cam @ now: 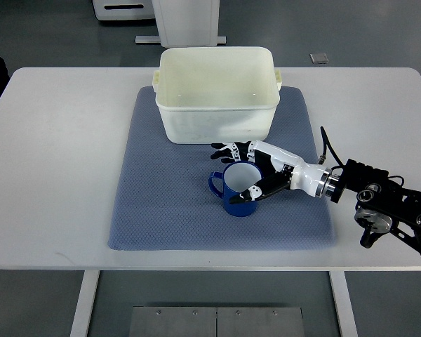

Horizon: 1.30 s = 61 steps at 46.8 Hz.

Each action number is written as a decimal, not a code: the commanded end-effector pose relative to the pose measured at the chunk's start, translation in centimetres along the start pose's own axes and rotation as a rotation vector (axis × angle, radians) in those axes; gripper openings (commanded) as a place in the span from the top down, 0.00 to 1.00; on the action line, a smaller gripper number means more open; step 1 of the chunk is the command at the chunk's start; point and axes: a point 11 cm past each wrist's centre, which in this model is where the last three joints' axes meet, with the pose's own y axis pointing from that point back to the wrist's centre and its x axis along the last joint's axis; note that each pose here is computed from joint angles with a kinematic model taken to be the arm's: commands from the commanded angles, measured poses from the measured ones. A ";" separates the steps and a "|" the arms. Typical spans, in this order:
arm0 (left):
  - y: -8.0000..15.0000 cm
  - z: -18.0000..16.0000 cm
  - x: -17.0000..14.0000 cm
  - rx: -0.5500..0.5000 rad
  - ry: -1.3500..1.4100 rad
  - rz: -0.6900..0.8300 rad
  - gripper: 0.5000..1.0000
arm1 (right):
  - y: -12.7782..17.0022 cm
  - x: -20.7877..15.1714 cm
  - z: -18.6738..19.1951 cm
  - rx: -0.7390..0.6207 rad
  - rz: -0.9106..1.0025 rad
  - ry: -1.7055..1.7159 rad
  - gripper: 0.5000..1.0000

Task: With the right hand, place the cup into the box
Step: 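Close the right hand's fingers around the blue mug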

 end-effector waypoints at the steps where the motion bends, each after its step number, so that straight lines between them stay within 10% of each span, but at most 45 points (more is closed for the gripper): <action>1: 0.0 0.0 0.0 0.000 0.000 0.000 0.00 | 0.0 0.1 0.2 -0.005 0.005 -0.002 0.00; 45: 0.0 0.0 0.0 0.000 0.000 0.000 0.00 | 0.4 0.2 3.7 -0.051 0.064 -0.042 0.04; 50: 0.0 0.0 0.0 0.000 0.000 0.000 0.00 | 0.5 0.1 3.5 -0.021 0.062 -0.042 0.38; 54: 0.0 0.0 0.0 0.000 0.000 0.000 0.00 | 0.6 -0.1 3.7 -0.019 0.053 -0.038 1.00; 61: 0.0 0.0 0.0 0.000 0.000 0.000 0.00 | 0.4 0.2 3.9 -0.024 0.078 -0.025 1.00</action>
